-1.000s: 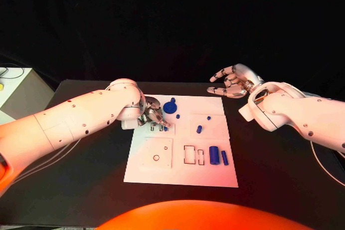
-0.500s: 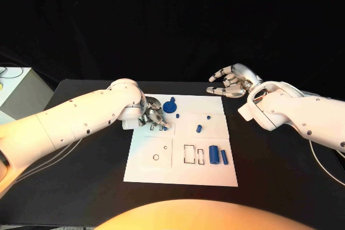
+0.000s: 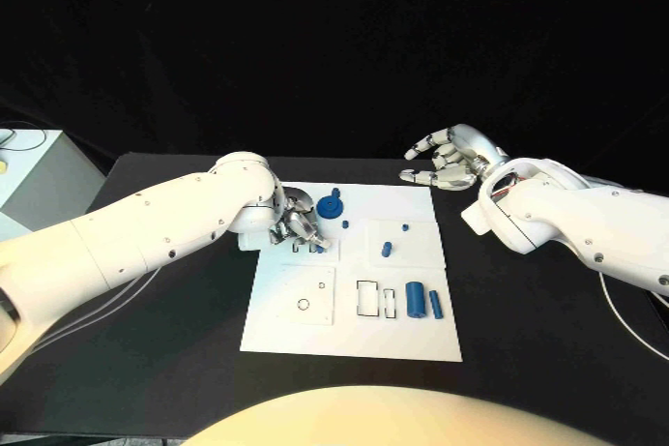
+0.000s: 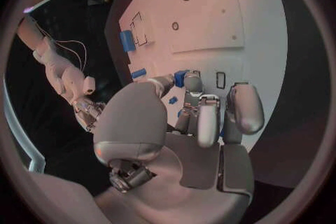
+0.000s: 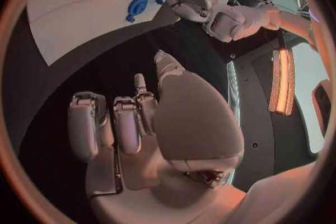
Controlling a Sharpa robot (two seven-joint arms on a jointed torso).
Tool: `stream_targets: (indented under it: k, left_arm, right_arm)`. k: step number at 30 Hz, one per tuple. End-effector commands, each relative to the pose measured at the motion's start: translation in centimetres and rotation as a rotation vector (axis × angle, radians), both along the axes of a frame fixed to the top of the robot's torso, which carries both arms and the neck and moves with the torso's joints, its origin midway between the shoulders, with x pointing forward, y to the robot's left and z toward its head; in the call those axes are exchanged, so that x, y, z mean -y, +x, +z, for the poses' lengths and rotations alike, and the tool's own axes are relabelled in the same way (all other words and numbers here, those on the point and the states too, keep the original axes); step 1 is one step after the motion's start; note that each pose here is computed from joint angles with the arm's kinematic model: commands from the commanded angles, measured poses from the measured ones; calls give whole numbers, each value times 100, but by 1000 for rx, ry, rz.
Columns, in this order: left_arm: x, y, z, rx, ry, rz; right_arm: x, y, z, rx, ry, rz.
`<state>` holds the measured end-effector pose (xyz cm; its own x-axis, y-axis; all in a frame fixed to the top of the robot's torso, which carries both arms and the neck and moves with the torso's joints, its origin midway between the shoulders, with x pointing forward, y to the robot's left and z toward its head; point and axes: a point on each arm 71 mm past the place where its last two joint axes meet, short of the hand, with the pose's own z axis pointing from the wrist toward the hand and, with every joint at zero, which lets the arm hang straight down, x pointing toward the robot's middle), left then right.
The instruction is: Assemble the parts on the task board
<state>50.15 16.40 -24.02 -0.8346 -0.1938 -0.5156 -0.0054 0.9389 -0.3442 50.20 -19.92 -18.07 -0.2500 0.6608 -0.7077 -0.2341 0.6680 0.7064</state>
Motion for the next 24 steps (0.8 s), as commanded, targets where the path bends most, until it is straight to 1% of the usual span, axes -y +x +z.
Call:
stream_targets:
  k: [1, 14, 20, 24]
  left_arm:
    - [16, -17, -12, -22, -8, -20]
    - [-6, -30, -15, -42, -29, -18]
    - [-47, -31, -13, -41, -27, -13]
    - [-73, -26, -8, -36, -39, 1]
  right_arm:
    - [-13, -4, -11, -6, -9, 17]
    - [-4, -7, -43, -19, -9, 14]
    - [7, -4, -51, -22, -10, 6]
    - [16, -3, -54, -23, -11, 3]
